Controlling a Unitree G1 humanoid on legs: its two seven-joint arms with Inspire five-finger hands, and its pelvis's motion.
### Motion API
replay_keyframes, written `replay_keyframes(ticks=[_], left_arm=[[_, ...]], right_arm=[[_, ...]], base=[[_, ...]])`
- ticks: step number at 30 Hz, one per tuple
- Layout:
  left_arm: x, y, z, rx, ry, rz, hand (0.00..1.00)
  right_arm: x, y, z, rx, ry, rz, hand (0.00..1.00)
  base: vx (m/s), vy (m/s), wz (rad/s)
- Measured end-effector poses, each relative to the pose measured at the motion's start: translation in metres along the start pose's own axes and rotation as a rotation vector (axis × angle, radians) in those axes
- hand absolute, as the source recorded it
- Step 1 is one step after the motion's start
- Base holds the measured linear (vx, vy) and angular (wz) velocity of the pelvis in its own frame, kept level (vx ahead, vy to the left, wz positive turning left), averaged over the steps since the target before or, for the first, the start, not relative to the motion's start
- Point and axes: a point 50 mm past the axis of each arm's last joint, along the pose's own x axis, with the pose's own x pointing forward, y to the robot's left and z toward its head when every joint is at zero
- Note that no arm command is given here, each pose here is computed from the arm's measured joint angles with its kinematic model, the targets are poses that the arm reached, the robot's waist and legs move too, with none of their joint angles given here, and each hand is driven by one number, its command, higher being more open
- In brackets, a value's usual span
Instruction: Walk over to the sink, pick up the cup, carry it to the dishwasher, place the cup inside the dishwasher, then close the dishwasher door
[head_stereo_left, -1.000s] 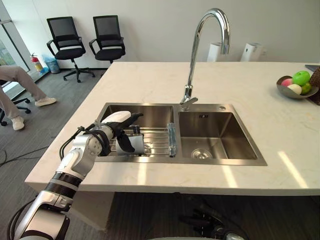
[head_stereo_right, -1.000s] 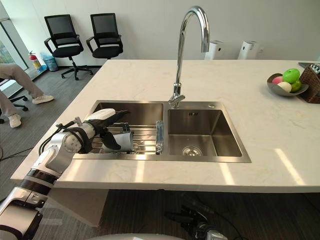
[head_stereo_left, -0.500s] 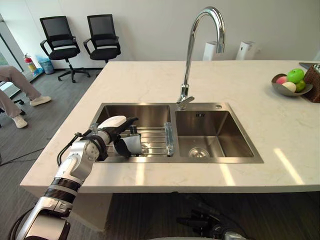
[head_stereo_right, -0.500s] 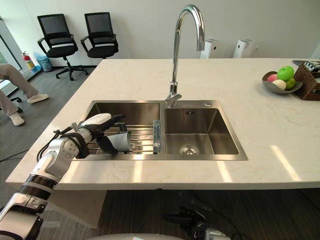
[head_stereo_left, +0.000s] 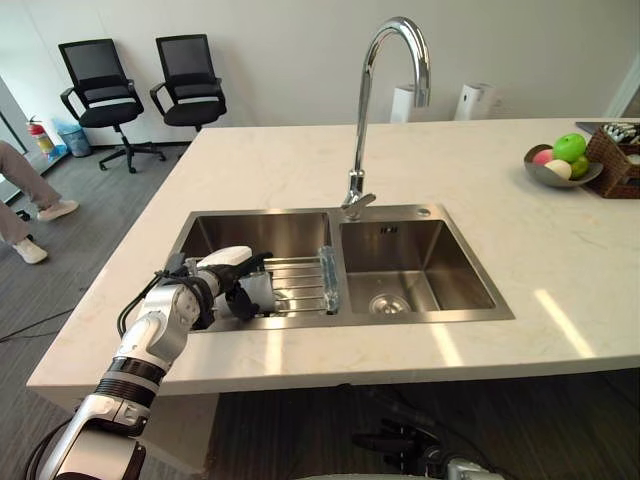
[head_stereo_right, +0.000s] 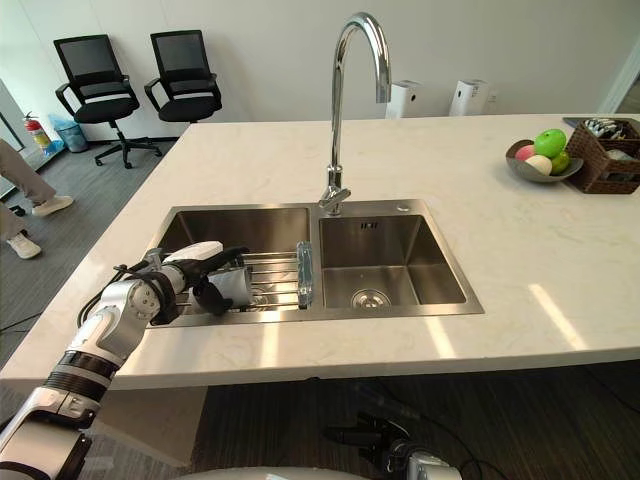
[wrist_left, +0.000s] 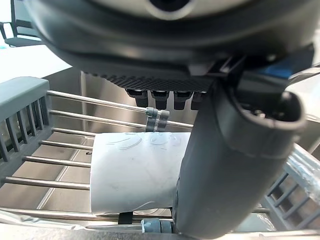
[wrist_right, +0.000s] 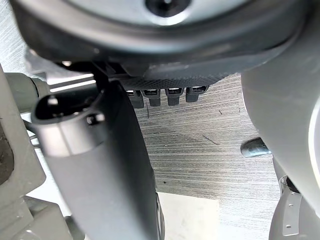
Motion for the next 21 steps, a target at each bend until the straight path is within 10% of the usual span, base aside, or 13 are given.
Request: replay_keyframes(ticks=[21], left_arm=[[0.009, -0.005, -0.024, -0.157, 0.16, -0.156, 1.0]], right_arm=[[0.0, 0.0, 0.007, -0.002, 0.01, 0.033, 1.0]], base=[[-0.01, -0.01, -0.04]])
